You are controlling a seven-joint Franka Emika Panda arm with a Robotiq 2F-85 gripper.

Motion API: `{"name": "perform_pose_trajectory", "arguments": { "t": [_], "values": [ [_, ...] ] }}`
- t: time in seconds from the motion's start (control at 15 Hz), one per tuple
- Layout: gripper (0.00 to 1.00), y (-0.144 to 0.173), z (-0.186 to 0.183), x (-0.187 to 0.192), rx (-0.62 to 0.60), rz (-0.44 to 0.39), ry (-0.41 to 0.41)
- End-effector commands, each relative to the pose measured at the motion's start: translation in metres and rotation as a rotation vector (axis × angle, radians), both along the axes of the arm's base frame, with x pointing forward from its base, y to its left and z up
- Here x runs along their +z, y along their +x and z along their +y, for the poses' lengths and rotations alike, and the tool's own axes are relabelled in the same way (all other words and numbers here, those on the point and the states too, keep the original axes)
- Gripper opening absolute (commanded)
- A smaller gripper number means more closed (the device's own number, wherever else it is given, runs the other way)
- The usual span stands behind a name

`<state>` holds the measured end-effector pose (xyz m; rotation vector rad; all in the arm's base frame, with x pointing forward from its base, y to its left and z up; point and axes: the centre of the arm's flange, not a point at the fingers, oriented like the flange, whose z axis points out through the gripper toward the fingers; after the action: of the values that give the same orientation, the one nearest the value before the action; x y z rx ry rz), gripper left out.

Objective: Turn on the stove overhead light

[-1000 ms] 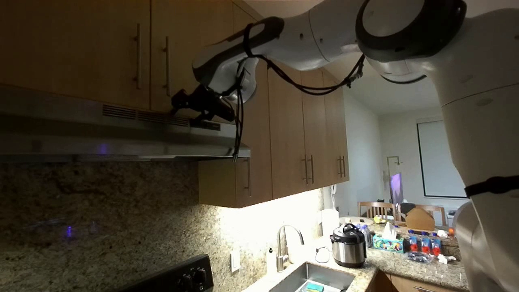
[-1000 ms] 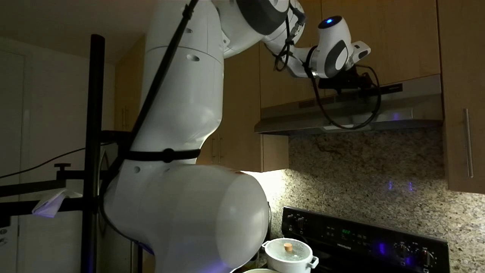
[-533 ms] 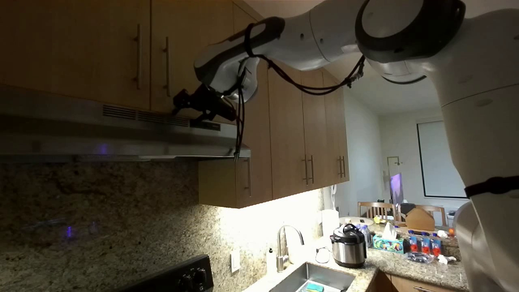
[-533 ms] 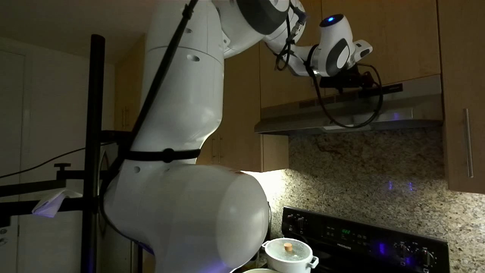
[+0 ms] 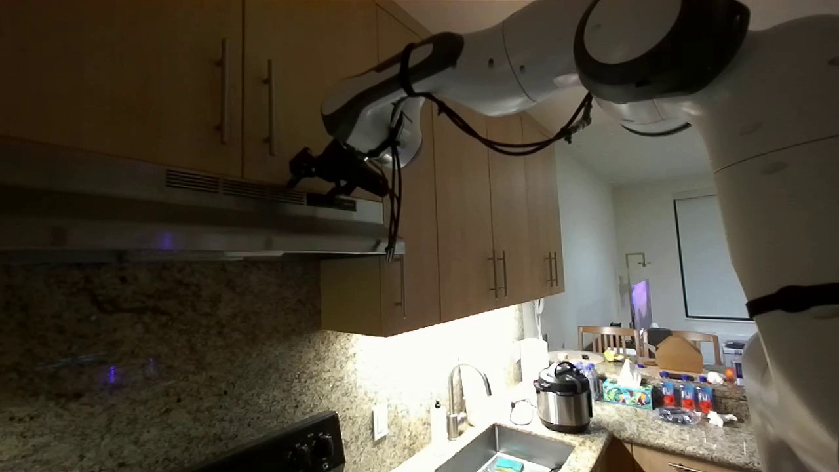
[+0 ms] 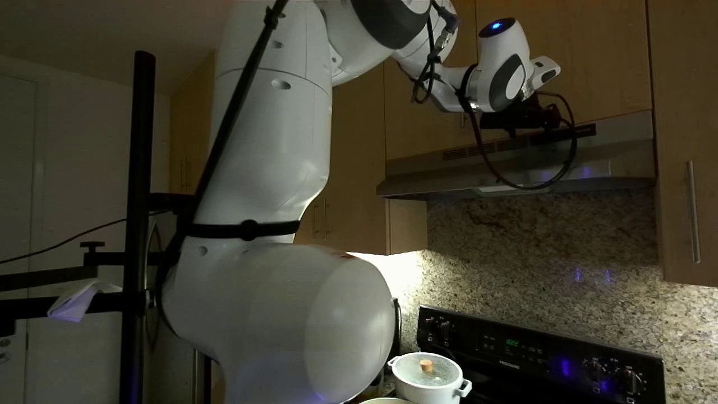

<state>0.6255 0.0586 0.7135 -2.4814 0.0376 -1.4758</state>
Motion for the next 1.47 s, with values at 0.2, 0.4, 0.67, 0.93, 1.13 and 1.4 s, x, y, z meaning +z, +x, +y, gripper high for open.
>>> {"name": "perform_pose_trajectory", "arguments": {
  "t": [0.2,0.4,0.67,0.93,1.13,1.4],
  "values": [
    [1.00,-0.008,0.011,-0.006,0.031,0.017,0.004],
    [1.00,-0.010,0.016,-0.010,0.044,0.026,0.005],
    [1.00,-0.012,0.019,-0.014,0.051,0.036,0.007],
    [1.00,-0.012,0.030,-0.016,0.076,0.047,0.009],
    [1.00,-0.016,0.041,-0.020,0.105,0.056,0.001],
    [1.00,-0.026,0.078,-0.033,0.173,0.100,0.010]
  ]
}}
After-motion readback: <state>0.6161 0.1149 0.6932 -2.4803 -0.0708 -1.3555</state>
